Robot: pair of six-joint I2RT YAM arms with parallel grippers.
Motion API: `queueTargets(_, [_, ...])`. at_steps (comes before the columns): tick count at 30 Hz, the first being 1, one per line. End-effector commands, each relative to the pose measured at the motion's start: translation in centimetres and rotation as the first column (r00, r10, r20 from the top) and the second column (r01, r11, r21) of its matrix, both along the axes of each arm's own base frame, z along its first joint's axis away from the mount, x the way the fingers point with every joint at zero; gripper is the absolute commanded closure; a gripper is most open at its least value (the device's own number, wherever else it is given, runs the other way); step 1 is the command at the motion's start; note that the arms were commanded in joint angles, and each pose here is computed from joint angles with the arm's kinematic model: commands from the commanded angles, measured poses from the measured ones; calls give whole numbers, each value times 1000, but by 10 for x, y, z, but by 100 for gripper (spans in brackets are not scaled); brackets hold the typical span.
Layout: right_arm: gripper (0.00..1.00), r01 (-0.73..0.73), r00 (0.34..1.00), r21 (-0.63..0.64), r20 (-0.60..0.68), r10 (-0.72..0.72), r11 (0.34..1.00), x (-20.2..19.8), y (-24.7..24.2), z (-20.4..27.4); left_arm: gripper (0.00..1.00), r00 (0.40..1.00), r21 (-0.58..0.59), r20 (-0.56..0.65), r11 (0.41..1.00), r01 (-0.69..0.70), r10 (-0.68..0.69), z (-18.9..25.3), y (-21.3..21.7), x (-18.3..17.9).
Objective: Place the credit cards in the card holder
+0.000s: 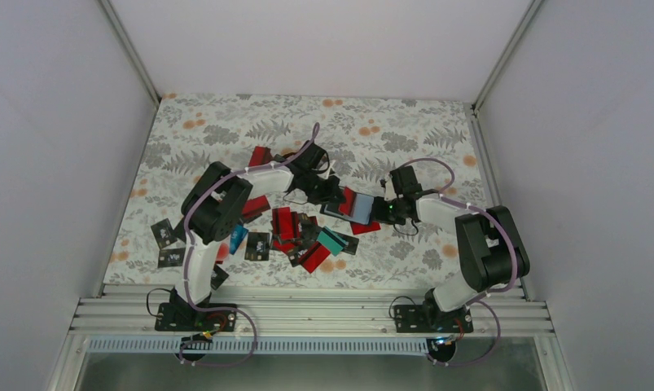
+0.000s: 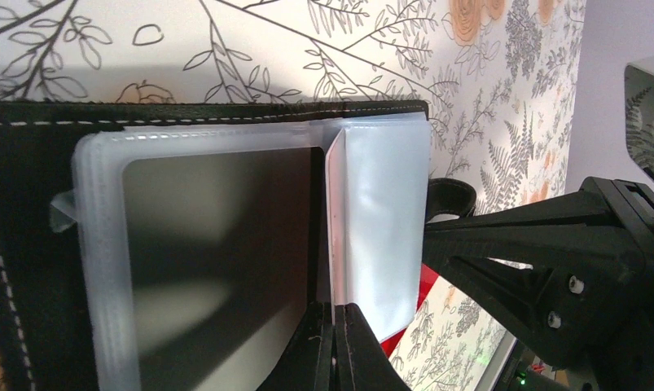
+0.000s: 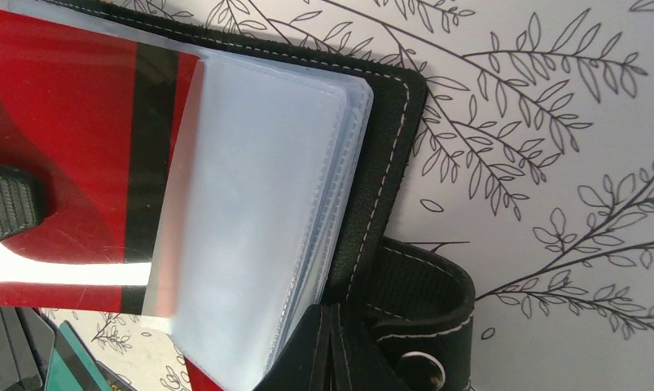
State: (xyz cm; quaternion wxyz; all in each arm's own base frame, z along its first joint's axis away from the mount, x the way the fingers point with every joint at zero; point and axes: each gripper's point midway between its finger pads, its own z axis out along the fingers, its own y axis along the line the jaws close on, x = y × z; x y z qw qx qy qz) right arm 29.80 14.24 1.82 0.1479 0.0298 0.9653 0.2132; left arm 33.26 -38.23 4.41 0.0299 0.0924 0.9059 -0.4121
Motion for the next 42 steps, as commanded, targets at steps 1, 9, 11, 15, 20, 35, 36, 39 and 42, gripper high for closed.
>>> queueTargets(1, [96,-2,1000,-10,-21,1,1000,-4,-2,-12,98,1000,20,-7,1000,9,-9,-8,-8,-6])
queueTargets(9, [96,1,1000,-10,-21,-1,1000,-3,-2,-11,98,999,38,-26,999,38,-37,-11,-3,-16])
queueTargets(11, [96,0,1000,-11,-20,0,1000,-2,-2,-11,98,999,45,-35,998,43,-42,-12,-1,-19])
queueTargets(15, [96,1,1000,-12,-22,-1,1000,-2,-2,-12,98,998,43,-44,998,46,-44,-10,1,-23])
queueTargets(20, [96,-1,1000,-7,-21,1,1000,-1,-1,-11,98,998,34,-47,999,41,-39,-12,0,-23])
queueTargets(35, [96,-6,1000,-2,-15,6,1000,2,1,-7,98,994,3,-66,996,88,-87,-22,-18,-24])
queueTargets(36, [96,-6,1000,-3,-16,6,1000,1,0,-8,98,994,1,-66,996,91,-90,-23,-19,-24])
queueTargets(39, [96,-5,1000,-5,-15,5,1000,2,0,-7,98,993,-1,-69,995,100,-100,-24,-21,-25])
queueTargets(42, [96,-7,1000,-6,-13,7,1000,3,0,-7,98,991,0,-71,994,112,-112,-26,-24,-26])
